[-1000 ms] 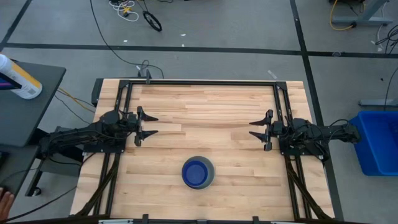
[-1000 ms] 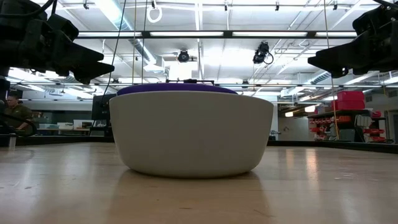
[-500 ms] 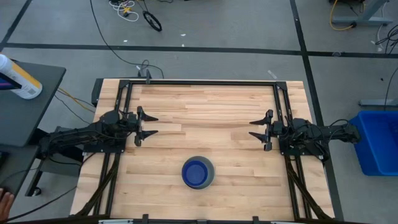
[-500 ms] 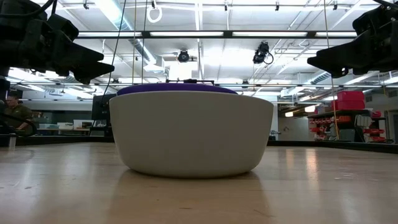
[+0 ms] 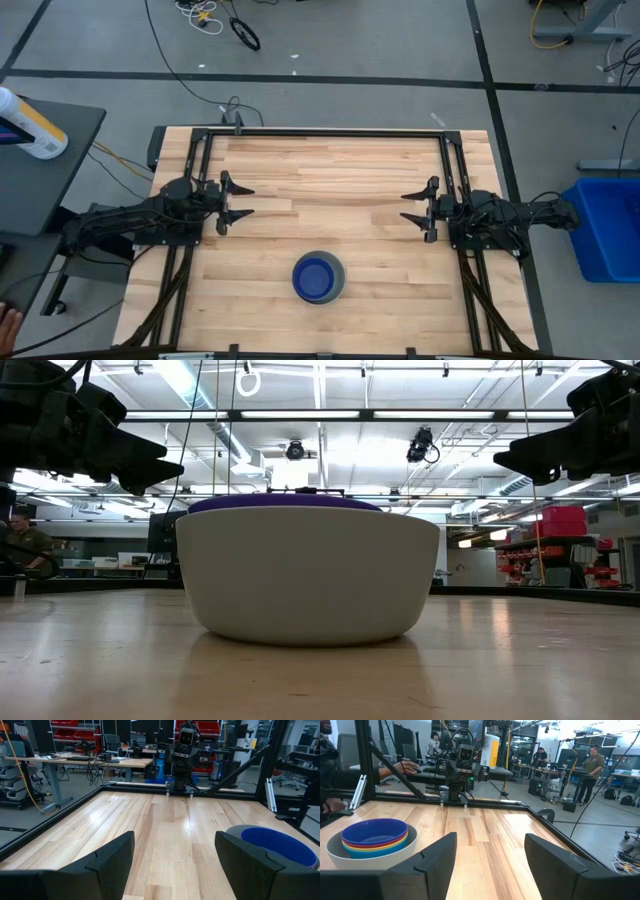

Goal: Nest bowls inside each other
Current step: Return to Home Position

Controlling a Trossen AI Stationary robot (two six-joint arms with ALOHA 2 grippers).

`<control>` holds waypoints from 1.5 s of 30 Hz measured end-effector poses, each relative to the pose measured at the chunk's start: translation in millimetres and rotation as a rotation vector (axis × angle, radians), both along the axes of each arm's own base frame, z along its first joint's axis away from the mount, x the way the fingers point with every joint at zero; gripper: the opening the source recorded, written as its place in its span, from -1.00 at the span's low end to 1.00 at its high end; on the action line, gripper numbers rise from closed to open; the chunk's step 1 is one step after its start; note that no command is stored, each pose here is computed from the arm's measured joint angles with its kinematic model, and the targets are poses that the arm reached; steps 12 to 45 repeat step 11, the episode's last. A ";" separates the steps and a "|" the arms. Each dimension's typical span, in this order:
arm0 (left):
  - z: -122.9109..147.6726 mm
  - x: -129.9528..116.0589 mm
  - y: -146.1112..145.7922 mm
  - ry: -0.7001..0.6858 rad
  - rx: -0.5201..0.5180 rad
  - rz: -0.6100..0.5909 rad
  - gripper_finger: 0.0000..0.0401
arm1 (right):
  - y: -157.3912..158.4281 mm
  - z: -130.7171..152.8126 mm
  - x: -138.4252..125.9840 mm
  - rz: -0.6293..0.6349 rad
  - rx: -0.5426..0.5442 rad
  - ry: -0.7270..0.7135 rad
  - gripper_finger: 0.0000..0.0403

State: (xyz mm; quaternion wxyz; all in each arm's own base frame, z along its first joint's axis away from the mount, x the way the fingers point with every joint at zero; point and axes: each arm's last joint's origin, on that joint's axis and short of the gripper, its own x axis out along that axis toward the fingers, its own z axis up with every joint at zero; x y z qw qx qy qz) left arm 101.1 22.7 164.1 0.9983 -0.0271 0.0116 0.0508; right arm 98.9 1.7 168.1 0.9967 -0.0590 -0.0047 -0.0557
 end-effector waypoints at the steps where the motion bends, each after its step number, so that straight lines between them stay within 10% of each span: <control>1: 0.0 0.0 0.0 0.000 0.000 0.000 0.43 | 0.0 0.0 0.0 0.000 0.000 0.000 0.22; 45: 0.0 0.0 0.0 0.000 0.000 0.000 0.43 | 0.0 0.0 0.0 0.000 0.000 0.000 0.30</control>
